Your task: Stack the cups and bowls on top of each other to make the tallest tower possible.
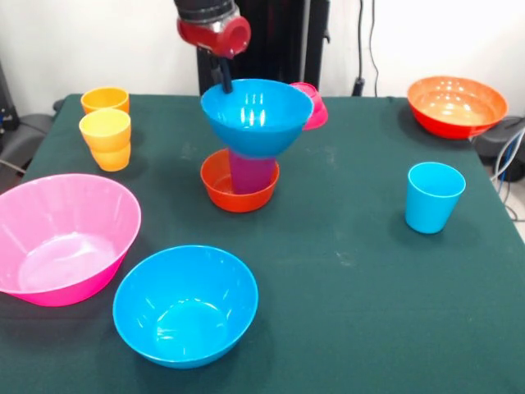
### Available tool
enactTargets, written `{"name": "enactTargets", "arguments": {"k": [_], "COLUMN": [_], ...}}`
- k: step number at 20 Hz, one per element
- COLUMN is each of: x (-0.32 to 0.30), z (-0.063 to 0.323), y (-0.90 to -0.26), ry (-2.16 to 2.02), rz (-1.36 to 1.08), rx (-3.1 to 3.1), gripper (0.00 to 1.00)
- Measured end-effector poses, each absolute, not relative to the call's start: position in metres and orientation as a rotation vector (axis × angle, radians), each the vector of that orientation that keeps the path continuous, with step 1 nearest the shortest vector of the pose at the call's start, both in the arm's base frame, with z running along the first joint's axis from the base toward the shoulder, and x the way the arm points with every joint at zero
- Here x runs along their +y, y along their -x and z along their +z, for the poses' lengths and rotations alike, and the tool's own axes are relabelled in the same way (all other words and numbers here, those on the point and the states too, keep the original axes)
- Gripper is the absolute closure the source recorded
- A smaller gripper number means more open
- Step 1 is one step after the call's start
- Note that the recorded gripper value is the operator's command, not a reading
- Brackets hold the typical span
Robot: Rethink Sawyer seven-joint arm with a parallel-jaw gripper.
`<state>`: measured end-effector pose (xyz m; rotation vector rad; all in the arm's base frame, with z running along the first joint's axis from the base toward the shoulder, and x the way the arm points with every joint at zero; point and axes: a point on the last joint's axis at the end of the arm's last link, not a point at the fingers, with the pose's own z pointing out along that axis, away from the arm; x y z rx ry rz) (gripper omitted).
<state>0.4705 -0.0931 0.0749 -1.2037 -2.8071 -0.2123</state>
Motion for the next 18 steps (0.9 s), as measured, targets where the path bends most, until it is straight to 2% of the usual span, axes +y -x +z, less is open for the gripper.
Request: {"name": "enactTargets", "arguments": {"k": [9, 18], "x": [-0.082, -0.07], "z": [0.024, 0.002], "y": [-0.442, -0.424], "ry": [1.133, 1.115], "rz": [-0.159, -0.15], "rx": [-2.746, -2.706], "gripper": [1.0, 1.0]}}
